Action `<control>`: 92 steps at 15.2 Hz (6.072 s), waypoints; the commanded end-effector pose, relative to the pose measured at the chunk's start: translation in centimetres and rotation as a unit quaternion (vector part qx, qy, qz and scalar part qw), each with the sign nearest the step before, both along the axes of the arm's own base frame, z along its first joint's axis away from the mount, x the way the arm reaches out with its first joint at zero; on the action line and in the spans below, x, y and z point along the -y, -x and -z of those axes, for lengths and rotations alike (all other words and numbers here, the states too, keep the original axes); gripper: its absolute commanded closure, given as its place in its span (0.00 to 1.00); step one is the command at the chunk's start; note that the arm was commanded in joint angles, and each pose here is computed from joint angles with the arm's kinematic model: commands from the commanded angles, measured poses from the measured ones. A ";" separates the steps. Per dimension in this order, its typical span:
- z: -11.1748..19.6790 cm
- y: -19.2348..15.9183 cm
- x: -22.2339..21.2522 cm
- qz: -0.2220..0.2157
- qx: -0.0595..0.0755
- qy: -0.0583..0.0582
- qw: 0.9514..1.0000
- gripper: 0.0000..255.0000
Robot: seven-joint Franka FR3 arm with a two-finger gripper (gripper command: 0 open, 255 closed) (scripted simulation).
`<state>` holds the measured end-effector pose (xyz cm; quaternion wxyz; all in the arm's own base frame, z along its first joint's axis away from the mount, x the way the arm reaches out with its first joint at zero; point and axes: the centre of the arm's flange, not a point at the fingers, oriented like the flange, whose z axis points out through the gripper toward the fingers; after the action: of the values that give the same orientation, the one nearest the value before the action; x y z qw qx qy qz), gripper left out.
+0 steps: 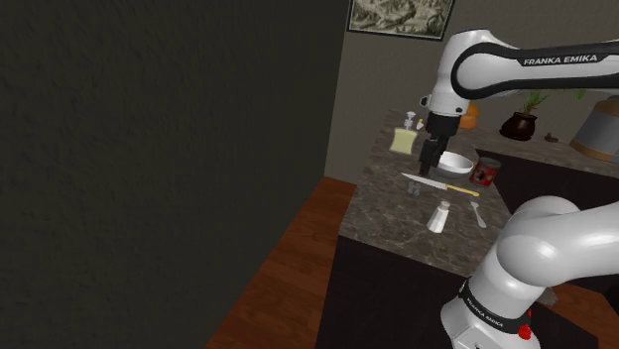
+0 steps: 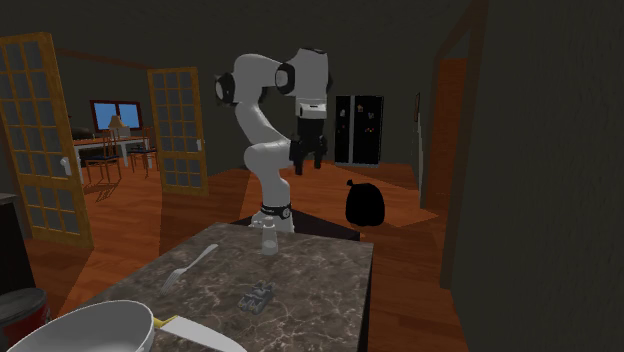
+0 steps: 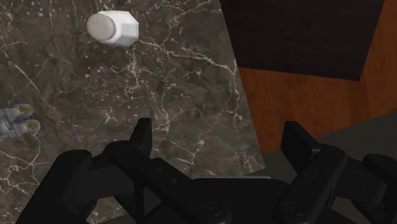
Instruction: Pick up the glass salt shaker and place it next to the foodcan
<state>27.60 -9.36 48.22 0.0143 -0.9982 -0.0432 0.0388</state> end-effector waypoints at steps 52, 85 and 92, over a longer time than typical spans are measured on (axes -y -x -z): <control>6.5 5.6 11.9 -0.007 -0.004 -0.006 1.000 1.00; -4.5 7.4 27.6 -0.007 -0.004 -0.006 1.000 1.00; -4.5 8.5 36.8 -0.007 -0.004 -0.006 1.000 1.00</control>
<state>19.22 -44.58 52.45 0.0223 -0.9977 -0.0495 0.0416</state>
